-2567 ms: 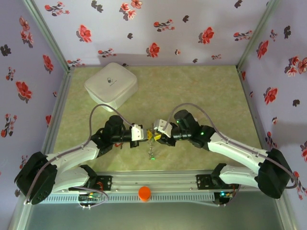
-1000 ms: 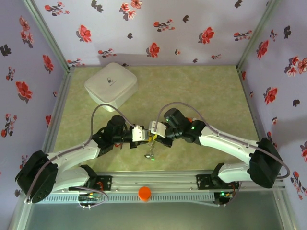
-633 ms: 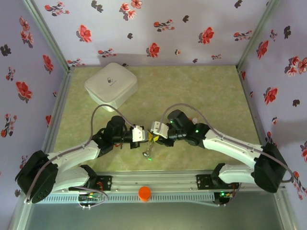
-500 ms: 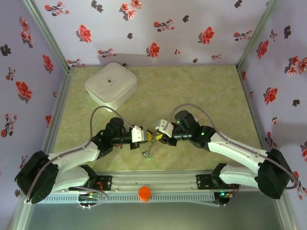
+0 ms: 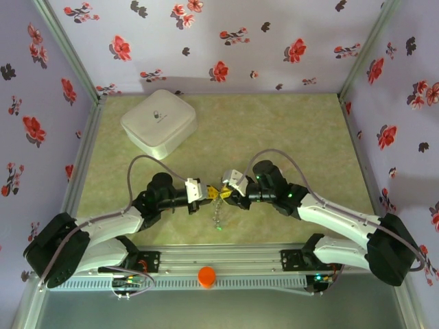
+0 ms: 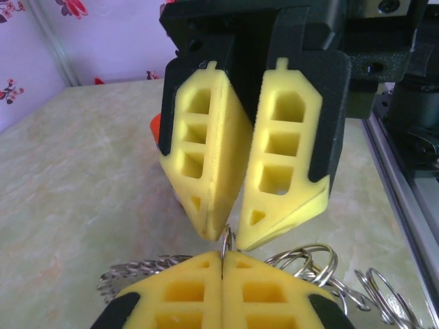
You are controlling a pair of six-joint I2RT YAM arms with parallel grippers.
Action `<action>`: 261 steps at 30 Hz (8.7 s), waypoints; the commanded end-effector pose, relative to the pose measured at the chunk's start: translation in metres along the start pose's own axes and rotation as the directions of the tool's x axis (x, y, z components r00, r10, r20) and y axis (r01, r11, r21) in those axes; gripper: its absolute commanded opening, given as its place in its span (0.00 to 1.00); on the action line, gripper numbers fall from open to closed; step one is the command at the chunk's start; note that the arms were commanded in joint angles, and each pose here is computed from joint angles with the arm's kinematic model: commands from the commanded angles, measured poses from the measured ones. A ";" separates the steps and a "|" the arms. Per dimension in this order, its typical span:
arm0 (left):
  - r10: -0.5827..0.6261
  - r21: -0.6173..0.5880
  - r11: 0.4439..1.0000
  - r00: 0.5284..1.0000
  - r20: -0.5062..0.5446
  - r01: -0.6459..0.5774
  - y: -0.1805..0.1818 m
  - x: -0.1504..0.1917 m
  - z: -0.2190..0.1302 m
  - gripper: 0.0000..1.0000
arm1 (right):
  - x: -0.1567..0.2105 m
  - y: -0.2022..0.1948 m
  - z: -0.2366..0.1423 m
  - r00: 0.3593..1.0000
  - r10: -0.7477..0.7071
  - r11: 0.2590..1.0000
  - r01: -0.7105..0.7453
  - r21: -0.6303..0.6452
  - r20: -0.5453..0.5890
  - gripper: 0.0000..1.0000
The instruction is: Put the keys on the keyring
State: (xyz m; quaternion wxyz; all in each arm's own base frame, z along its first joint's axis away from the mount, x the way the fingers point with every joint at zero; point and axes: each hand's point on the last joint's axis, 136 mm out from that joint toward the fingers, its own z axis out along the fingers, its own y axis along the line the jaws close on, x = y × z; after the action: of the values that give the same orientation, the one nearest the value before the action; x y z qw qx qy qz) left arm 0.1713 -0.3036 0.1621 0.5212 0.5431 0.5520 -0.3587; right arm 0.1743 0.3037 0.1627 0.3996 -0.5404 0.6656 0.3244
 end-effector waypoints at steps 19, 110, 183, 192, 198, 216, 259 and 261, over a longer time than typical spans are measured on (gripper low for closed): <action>0.062 0.064 0.996 0.992 -0.111 -0.055 -0.005 -0.002 -0.003 0.25 | -0.006 0.008 0.001 0.993 -0.074 0.997 0.072 -0.020 -0.092 0.00; 0.116 0.025 0.993 0.993 0.012 -0.116 0.000 -0.025 -0.003 0.00 | -0.012 0.008 -0.010 0.999 0.009 0.999 -0.007 -0.037 0.050 0.20; 0.045 0.039 0.998 0.999 -0.004 -0.045 -0.005 -0.016 0.000 0.00 | 0.010 0.007 -0.002 0.993 0.006 0.999 -0.012 -0.048 -0.118 0.00; 0.058 0.039 0.997 0.997 0.042 -0.059 -0.001 -0.026 0.005 0.00 | 0.021 0.009 0.018 0.987 0.047 0.995 -0.060 -0.083 -0.152 0.00; 0.052 0.045 0.998 0.998 0.026 -0.053 -0.003 -0.020 0.004 0.00 | 0.014 0.004 0.004 0.995 0.042 0.998 -0.046 -0.042 -0.088 0.19; 0.054 0.043 0.998 0.998 0.031 -0.056 -0.003 -0.020 0.005 0.00 | 0.012 0.002 -0.003 0.999 0.020 1.000 -0.020 -0.008 -0.048 0.30; 0.066 -0.009 0.998 0.996 0.064 -0.065 0.000 -0.024 -0.005 0.00 | 0.009 -0.004 -0.002 0.999 -0.013 0.998 0.015 0.058 -0.030 0.00; 0.067 -0.013 0.998 0.996 0.061 -0.066 0.001 -0.023 -0.005 0.00 | 0.004 -0.003 -0.005 1.000 -0.018 0.998 0.019 0.056 -0.023 0.00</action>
State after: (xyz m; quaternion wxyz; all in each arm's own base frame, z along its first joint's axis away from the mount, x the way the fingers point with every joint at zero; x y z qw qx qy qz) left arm 0.1639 -0.3050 0.1686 0.5205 0.5576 0.5376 -0.3594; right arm 0.1744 0.2967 0.1446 0.3946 -0.5316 0.6845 0.3051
